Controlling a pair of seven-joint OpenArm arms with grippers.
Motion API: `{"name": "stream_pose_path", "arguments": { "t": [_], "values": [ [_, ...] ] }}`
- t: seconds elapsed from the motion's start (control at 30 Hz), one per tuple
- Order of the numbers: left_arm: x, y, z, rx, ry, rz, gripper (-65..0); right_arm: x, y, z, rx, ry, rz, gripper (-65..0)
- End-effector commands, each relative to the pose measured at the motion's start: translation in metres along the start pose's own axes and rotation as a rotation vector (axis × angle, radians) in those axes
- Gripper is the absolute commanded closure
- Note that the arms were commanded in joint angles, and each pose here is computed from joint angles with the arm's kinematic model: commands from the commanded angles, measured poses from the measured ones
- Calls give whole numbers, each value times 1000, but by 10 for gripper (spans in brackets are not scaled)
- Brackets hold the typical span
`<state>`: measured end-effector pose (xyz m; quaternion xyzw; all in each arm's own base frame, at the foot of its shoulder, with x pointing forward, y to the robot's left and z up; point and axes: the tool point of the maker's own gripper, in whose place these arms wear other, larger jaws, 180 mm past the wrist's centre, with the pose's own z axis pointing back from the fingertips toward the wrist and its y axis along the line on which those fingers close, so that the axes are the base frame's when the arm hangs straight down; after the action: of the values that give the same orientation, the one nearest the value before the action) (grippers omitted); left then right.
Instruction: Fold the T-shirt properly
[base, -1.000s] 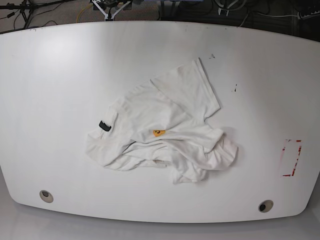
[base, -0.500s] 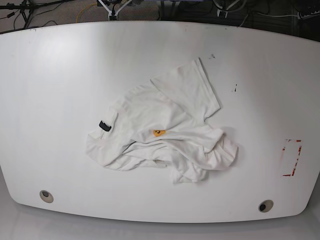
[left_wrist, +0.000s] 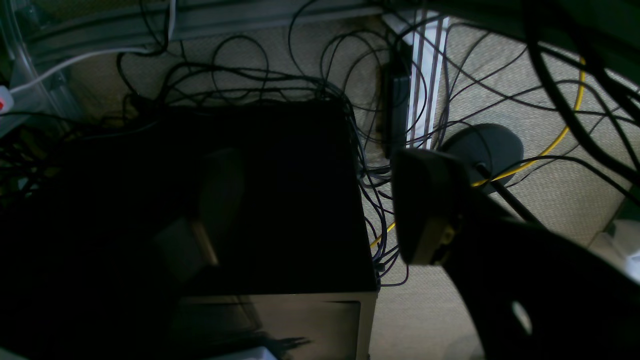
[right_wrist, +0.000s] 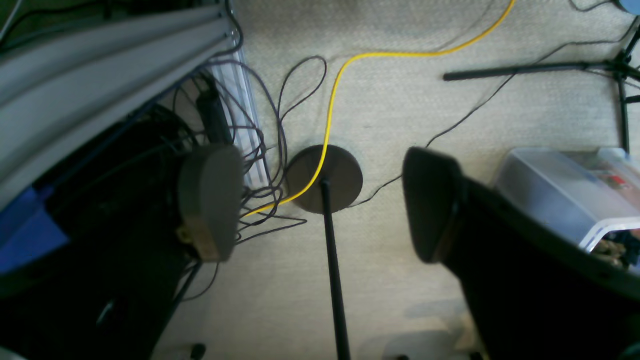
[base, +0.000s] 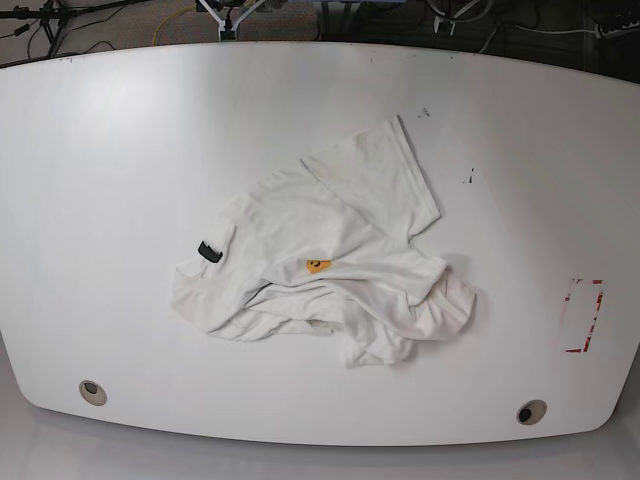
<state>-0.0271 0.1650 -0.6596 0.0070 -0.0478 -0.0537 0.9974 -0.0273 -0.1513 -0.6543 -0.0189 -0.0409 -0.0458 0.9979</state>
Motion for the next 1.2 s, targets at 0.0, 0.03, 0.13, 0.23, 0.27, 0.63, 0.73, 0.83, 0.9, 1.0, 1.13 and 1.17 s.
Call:
{"name": "stream_pose_path", "arguments": {
  "t": [0.0, 0.03, 0.13, 0.23, 0.27, 0.63, 0.73, 0.83, 0.9, 1.0, 1.13, 1.17],
  "values": [
    [-1, 4, 0, 10, 8, -6, -424, -1, 2, 1, 5, -5, -7, -425],
    [0, 4, 0, 10, 8, -7, -425, -2, 3, 1, 7, -5, -8, -409],
    [-2, 1, 0, -2, 13, 0, -422, -3, 3, 1, 1, -4, 2, -320],
    [-1, -3, 0, -22, 7, 1, -423, -4, 3, 2, 0, -7, 6, -322],
    [-2, -5, 0, -36, 6, 4, -425, -6, 3, 2, -2, -7, 6, -337],
    [6, -26, 13, -154, -131, 27, -432, -20, -20, 21, -53, -103, 51, -446],
    [10, -23, 17, -150, -171, 35, -432, -20, -20, 26, -52, -131, 76, -445],
    [13, -24, 21, -159, -208, 41, -432, -22, -9, 33, -30, -158, 118, -455],
    [13, -23, 23, -156, -218, 44, -430, -24, -8, 36, -31, -163, 124, -455],
    [12, -21, 26, -149, -229, 45, -430, -25, -7, 43, -32, -176, 121, -457],
    [17, -18, 31, -142, -256, 33, -427, -26, -7, 56, -35, -197, 99, -462],
    [19, -17, 33, -140, -263, 29, -427, -26, -6, 60, -36, -202, 91, -464]
  ]
}}
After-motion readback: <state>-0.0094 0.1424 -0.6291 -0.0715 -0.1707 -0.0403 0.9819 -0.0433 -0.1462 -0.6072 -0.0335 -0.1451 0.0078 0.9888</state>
